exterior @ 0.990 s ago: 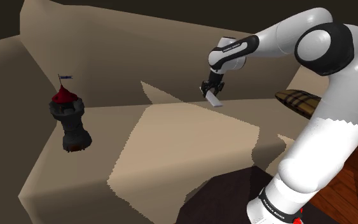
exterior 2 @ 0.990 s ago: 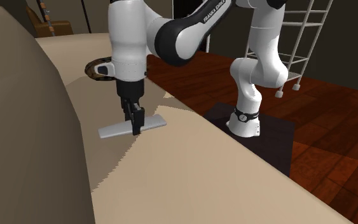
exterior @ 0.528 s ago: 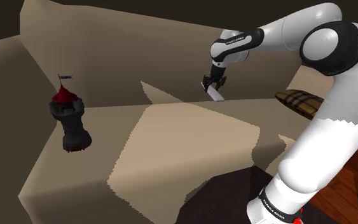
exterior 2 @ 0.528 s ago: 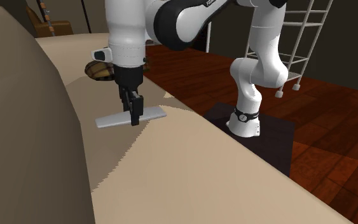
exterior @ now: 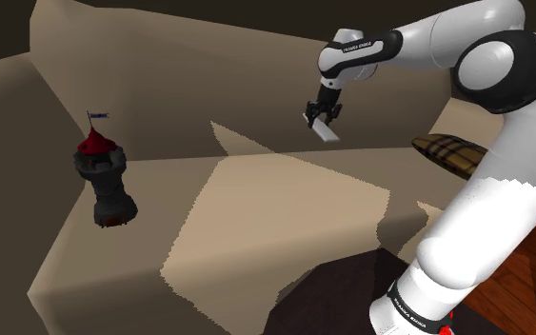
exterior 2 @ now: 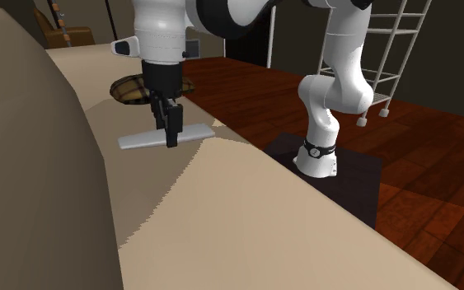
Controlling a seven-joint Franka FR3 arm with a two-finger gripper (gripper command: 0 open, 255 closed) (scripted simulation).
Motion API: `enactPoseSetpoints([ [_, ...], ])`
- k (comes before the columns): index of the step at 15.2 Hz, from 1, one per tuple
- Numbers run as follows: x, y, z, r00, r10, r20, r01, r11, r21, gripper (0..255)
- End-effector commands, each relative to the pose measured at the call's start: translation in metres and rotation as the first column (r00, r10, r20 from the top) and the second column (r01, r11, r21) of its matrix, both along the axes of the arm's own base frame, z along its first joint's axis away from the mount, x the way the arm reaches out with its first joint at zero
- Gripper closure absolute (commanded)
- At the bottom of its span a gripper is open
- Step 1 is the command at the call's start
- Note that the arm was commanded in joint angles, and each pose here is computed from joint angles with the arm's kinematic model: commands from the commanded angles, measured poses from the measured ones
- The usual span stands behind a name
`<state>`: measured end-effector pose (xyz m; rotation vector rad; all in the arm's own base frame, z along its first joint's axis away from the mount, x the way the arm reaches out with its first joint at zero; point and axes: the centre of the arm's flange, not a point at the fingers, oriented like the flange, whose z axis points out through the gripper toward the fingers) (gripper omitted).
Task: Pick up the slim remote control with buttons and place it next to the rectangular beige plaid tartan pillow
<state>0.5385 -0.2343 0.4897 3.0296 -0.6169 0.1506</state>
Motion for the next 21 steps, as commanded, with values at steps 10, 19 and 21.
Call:
enactPoseSetpoints([
  [10,-0.001,-0.001,0.059,1.0,0.0,0.0,0.0,1.0,0.0,255],
  [19,-0.073,-0.058,0.066,1.0,0.0,0.0,0.0,1.0,0.0,255],
  [21,-0.094,-0.075,0.067,1.0,0.0,0.0,0.0,1.0,0.0,255],
])
